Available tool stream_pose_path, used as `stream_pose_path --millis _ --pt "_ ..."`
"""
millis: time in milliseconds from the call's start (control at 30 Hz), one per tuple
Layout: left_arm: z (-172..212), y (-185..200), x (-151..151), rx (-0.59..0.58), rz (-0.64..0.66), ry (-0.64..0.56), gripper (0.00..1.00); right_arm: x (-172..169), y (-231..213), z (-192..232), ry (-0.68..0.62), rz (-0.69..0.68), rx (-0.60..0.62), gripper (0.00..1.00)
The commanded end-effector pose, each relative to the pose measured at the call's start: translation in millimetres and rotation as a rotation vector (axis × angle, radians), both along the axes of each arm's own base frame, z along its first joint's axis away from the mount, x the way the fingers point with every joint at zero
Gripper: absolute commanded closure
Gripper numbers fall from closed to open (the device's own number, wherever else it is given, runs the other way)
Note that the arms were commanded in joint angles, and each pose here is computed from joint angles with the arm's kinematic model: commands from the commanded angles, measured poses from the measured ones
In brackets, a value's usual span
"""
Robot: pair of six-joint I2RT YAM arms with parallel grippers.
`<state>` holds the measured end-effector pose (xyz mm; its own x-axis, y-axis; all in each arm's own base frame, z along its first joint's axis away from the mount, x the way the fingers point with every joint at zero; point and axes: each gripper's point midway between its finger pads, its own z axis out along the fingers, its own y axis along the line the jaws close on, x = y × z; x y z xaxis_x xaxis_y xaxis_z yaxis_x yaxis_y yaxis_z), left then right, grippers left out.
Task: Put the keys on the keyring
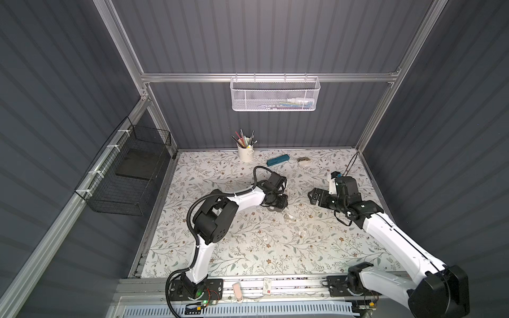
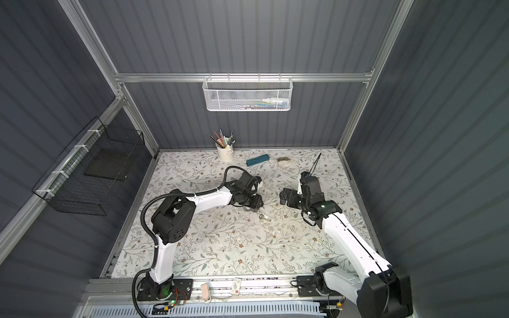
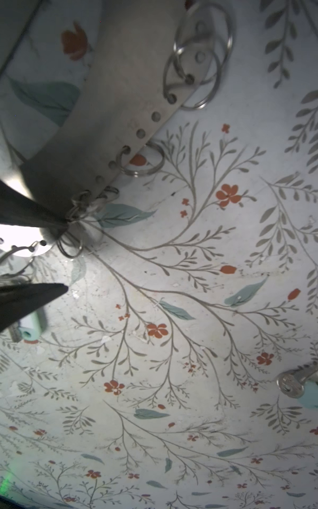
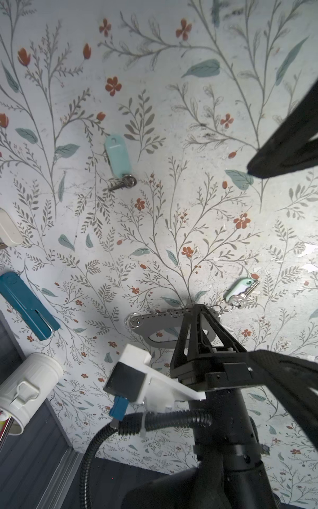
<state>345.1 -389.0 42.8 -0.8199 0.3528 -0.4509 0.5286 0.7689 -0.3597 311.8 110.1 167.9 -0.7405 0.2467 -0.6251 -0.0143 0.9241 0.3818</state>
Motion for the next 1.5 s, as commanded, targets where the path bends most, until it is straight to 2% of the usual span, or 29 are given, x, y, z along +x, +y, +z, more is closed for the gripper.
stream_pose_path --millis 0,267,467,667,933,1367,1467 --pt "-3.9 4.5 11.0 0.057 0.021 -0.030 0.65 -4.0 1.8 -0.9 0.007 0.007 0.005 0.01" --pt "2.5 15.0 25.9 0.104 0.083 -0.092 0.65 -4.4 6.6 -6.4 0.029 0.028 0.012 0.01" --pt "2.4 -0.3 16.2 0.036 0.011 -0.047 0.65 -1.4 13.6 -13.6 0.062 0.055 0.016 0.01" --pt "11.4 0.0 20.0 0.035 0.015 -0.069 0.65 -1.4 14.9 -12.5 0.060 0.055 0.018 0.01" --pt "17.4 -9.7 16.5 0.014 -0.061 -0.068 0.68 -3.6 15.9 -14.9 0.066 0.059 0.020 0.01" --pt "0.5 -6.2 17.4 0.079 -0.098 -0.060 0.68 -8.6 16.3 -17.7 0.088 0.067 0.016 0.01" --pt "6.1 -0.8 19.7 0.098 -0.081 -0.081 0.69 -10.5 24.8 -20.6 0.096 0.115 0.037 0.01"
